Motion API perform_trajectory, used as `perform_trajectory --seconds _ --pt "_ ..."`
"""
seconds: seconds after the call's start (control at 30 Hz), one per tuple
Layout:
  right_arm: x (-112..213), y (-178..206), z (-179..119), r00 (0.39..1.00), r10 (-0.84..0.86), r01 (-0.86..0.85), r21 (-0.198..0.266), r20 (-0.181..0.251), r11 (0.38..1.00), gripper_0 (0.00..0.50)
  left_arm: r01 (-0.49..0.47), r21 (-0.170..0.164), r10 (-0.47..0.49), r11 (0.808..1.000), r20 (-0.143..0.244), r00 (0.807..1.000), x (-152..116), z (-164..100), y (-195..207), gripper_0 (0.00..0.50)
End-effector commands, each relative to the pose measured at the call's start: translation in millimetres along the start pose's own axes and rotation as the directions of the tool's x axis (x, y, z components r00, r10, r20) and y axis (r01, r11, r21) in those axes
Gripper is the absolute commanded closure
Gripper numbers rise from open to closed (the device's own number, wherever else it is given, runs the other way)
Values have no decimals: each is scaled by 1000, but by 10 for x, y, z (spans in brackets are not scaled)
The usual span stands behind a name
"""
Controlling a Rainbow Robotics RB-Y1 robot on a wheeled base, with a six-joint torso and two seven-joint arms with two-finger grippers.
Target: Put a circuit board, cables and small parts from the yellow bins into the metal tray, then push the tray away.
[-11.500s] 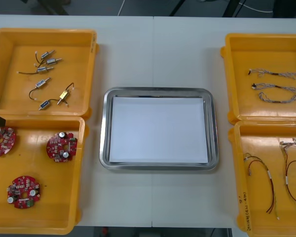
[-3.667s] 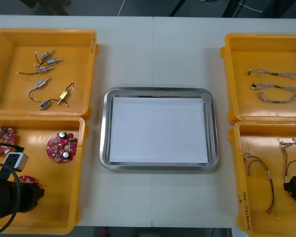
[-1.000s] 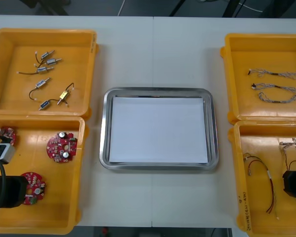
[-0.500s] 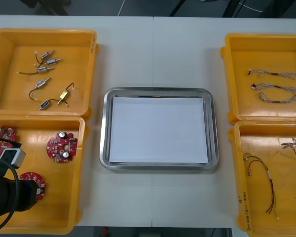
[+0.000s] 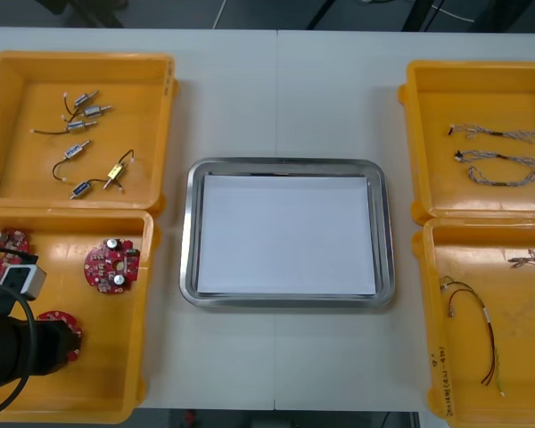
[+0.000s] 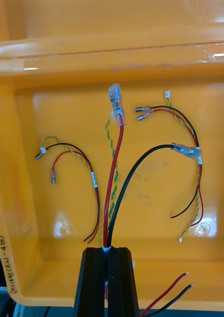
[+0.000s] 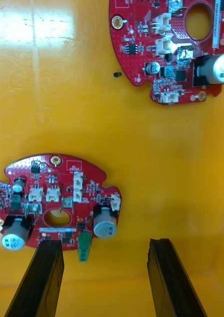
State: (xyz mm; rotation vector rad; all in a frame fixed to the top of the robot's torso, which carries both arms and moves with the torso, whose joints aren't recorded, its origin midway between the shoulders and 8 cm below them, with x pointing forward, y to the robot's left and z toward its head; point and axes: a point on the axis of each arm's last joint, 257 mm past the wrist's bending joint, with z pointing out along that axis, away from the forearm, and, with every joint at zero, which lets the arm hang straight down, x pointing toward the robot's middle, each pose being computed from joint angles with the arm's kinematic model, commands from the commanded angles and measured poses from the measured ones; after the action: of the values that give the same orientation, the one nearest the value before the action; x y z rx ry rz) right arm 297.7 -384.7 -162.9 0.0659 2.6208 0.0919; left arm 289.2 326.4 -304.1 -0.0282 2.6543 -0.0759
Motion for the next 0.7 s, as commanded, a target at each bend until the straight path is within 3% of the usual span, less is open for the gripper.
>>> perform_trajectory --seconds 0.03,0.43,0.7 --pt "-118 -43 -222 999 -51 51 37 8 998 500 84 26 -84 996 24 996 -62 112 -97 0" --pt "-221 107 -350 980 -201 200 84 -3 976 500 83 23 -83 996 6 997 7 177 -89 0" --pt "-228 367 -378 962 -270 271 26 -35 962 500 83 30 -83 996 5 996 29 243 -95 0"
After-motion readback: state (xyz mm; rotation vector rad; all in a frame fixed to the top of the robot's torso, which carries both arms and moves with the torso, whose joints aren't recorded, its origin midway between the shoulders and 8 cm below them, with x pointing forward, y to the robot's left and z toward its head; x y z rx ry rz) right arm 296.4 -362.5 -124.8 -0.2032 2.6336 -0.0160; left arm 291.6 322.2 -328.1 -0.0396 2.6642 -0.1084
